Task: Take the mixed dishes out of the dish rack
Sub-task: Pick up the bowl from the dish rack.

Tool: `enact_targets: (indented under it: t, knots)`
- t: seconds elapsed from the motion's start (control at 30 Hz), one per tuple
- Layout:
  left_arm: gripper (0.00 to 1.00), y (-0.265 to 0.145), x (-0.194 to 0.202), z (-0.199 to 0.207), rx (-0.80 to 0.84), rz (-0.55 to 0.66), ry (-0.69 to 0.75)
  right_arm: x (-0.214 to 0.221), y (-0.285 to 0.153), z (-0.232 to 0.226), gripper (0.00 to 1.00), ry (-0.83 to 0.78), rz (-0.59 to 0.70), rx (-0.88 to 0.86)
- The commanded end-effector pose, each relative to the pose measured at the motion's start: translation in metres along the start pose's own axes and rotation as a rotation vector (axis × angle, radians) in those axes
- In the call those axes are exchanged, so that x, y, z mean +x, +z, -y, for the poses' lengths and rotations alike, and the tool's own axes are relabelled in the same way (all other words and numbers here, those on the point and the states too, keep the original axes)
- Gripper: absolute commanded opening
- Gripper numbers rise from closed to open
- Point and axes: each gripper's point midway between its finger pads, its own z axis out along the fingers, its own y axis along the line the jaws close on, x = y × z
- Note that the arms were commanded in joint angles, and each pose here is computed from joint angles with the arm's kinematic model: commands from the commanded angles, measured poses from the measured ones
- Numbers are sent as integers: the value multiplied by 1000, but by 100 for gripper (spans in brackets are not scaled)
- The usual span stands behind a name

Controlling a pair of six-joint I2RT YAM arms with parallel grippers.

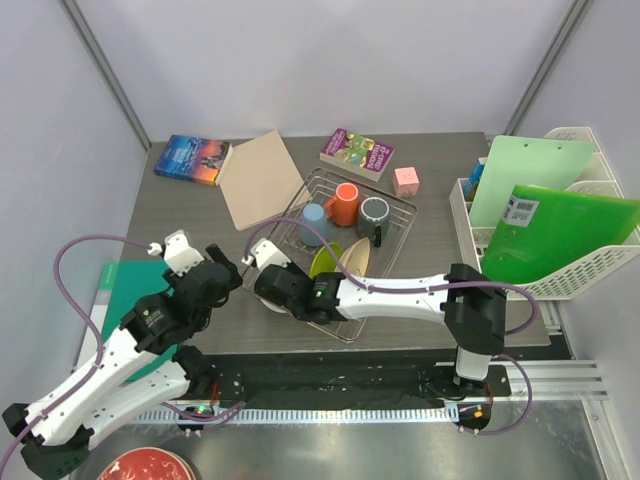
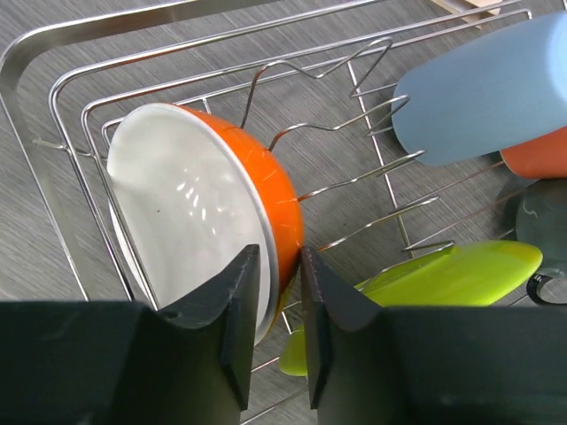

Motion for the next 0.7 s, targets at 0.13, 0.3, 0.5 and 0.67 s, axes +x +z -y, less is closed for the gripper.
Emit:
enact_targets:
  t: [0.13,0.3,0.5,0.67]
  knots:
    - [76,4,0,-4,-24,18,-27,-21,-2,6,18,19,58,73]
    - [76,5,2,-5,-27,14,-27,-20,-2,7,1,10,60,88]
    - [76,6,6,-6,-28,8,-31,-30,-15,14,1,-36,116,165]
    - [76,8,8,-5,-32,2,-28,-38,-24,16,1,-73,146,209]
